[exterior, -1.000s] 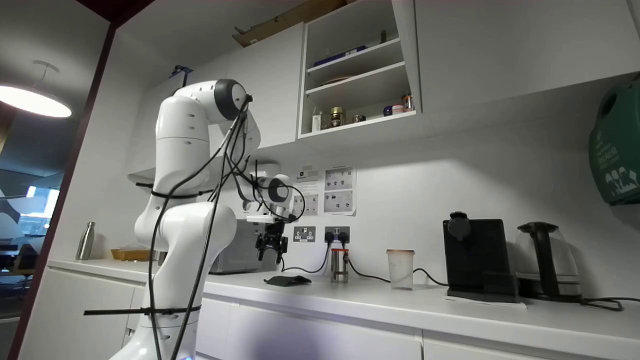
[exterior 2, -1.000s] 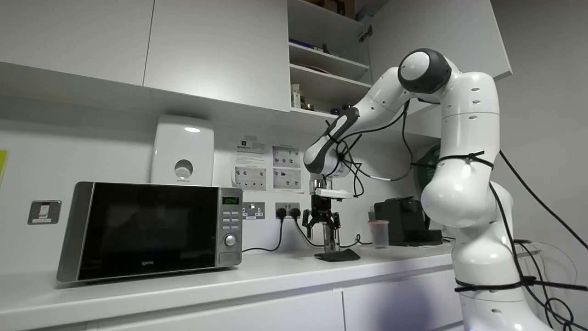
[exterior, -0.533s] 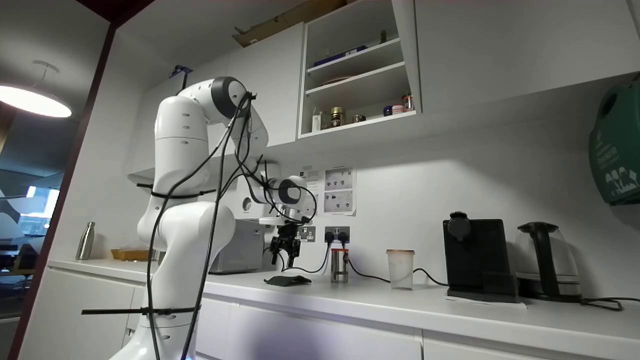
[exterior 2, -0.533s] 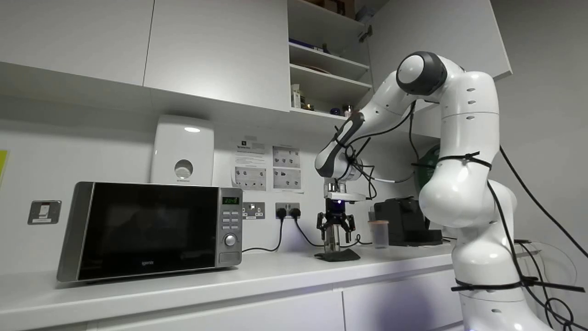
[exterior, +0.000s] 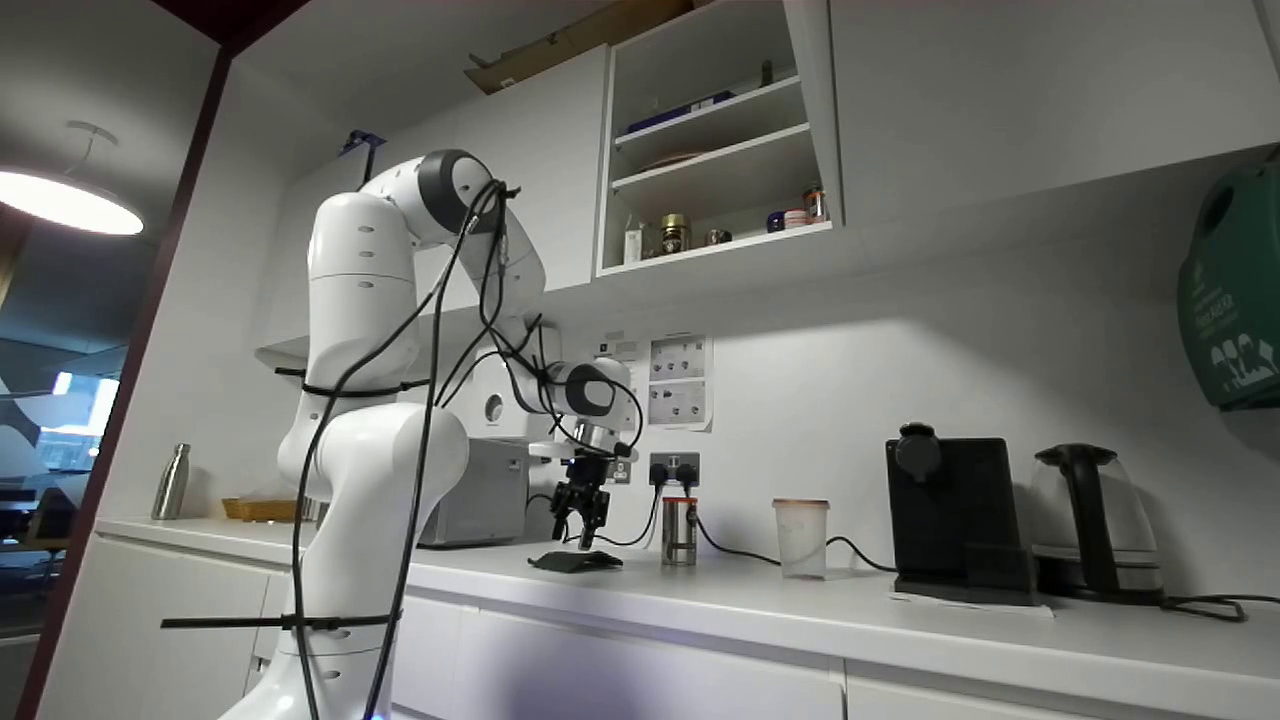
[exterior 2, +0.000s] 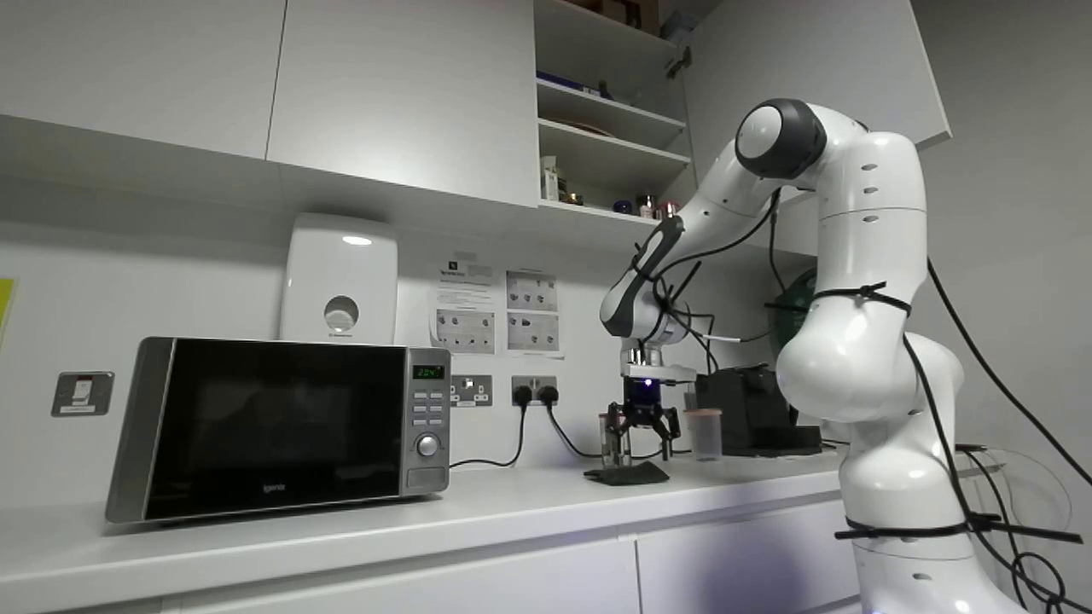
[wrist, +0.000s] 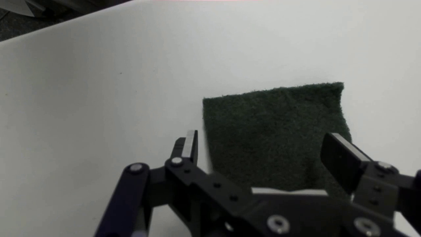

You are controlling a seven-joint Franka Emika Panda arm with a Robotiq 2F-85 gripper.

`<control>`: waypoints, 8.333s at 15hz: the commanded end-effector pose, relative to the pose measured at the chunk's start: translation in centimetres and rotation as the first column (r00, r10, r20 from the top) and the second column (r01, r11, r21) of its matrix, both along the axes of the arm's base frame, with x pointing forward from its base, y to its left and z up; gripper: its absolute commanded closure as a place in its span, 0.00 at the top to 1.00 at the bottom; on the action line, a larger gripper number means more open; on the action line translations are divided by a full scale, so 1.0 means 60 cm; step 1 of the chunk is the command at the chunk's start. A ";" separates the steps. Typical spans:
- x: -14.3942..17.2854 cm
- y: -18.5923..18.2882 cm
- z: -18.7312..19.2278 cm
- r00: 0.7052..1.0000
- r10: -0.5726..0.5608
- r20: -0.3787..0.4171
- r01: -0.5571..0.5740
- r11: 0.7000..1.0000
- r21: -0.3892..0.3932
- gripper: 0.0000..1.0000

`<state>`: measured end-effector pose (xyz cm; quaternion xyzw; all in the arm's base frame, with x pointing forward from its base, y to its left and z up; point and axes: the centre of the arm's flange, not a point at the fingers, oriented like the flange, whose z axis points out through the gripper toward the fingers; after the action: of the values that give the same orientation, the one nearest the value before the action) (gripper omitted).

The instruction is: Wipe the top of the microwave with the grey object

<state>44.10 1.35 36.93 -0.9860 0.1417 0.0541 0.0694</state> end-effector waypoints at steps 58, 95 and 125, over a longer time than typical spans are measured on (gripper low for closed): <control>0.042 0.060 0.026 0.940 0.053 0.337 -0.152 0.949 0.275 0.00; 0.098 0.487 0.533 0.558 0.673 0.486 -0.725 0.680 -0.110 0.00; 0.188 0.562 0.383 0.562 0.807 0.179 -0.793 0.588 -0.161 0.00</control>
<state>55.19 34.29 58.80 -0.9409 -0.3329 -0.0483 0.0390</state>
